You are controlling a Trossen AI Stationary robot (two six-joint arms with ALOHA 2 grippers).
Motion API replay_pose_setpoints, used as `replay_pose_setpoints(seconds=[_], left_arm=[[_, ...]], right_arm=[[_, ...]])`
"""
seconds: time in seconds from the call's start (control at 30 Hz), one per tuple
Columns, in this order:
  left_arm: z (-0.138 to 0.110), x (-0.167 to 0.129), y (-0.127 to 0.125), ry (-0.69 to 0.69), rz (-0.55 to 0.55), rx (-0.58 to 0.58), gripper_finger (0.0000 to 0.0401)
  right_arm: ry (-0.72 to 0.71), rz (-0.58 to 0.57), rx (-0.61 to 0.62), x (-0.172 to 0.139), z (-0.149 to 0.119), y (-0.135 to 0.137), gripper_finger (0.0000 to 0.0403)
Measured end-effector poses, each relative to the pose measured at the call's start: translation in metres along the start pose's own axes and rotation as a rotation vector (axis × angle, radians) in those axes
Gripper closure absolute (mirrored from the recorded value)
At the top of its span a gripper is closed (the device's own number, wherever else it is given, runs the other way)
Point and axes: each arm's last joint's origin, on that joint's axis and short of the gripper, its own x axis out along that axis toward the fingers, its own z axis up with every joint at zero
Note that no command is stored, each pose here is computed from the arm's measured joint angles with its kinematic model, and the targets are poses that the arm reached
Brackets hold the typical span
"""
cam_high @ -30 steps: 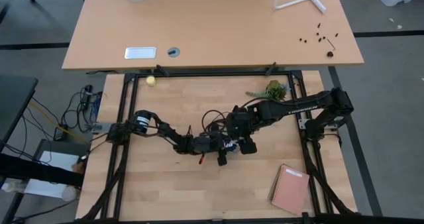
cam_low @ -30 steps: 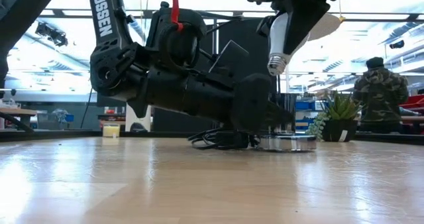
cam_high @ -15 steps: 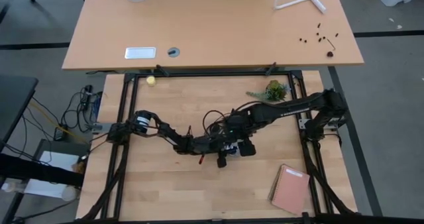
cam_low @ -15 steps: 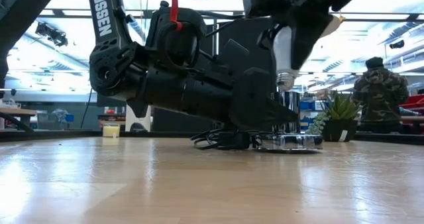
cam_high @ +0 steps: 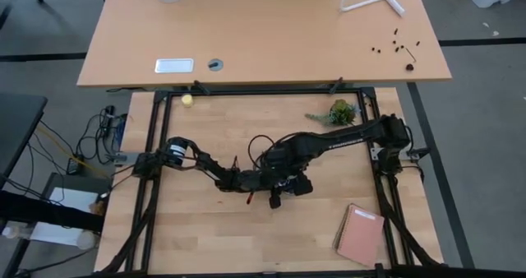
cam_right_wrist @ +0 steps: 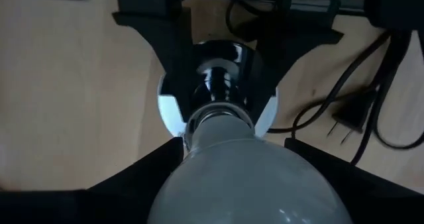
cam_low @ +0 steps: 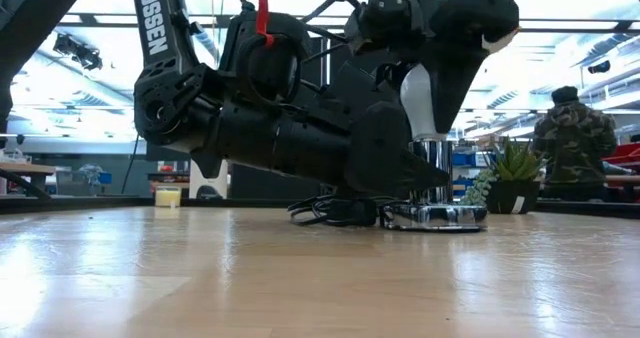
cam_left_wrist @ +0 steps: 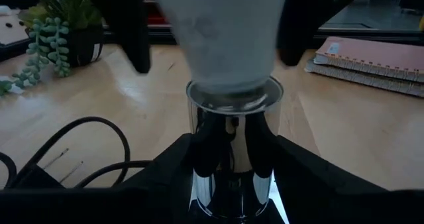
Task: Screw lightbulb
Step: Insert the white lightbulb into the metallic lamp
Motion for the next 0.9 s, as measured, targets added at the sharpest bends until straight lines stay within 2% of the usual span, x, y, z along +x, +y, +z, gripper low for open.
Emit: replay_pose_setpoints(seconds=[0.2,0.47,0.77,0.9], left_arm=[[0.000,0.000,0.001,0.004,0.005,-0.003,0.0221],[-0.001,0.000,0.001,0.005,0.014,-0.003,0.0221],[-0.001,0.000,0.001,0.012,0.007,0.006,0.0222],[-0.001,0.000,-0.001,0.014,-0.051,0.043,0.0222]], right_arm=[[-0.035,-0.042,-0.118,0.000,0.004,0.003,0.0138],[-0.011,-0.098,-0.219,0.001,0.004,0.004,0.0138],[0.002,-0.122,-0.428,0.002,0.005,0.012,0.0137],[0.007,-0.130,-0.570,0.002,0.006,0.019,0.0137]])
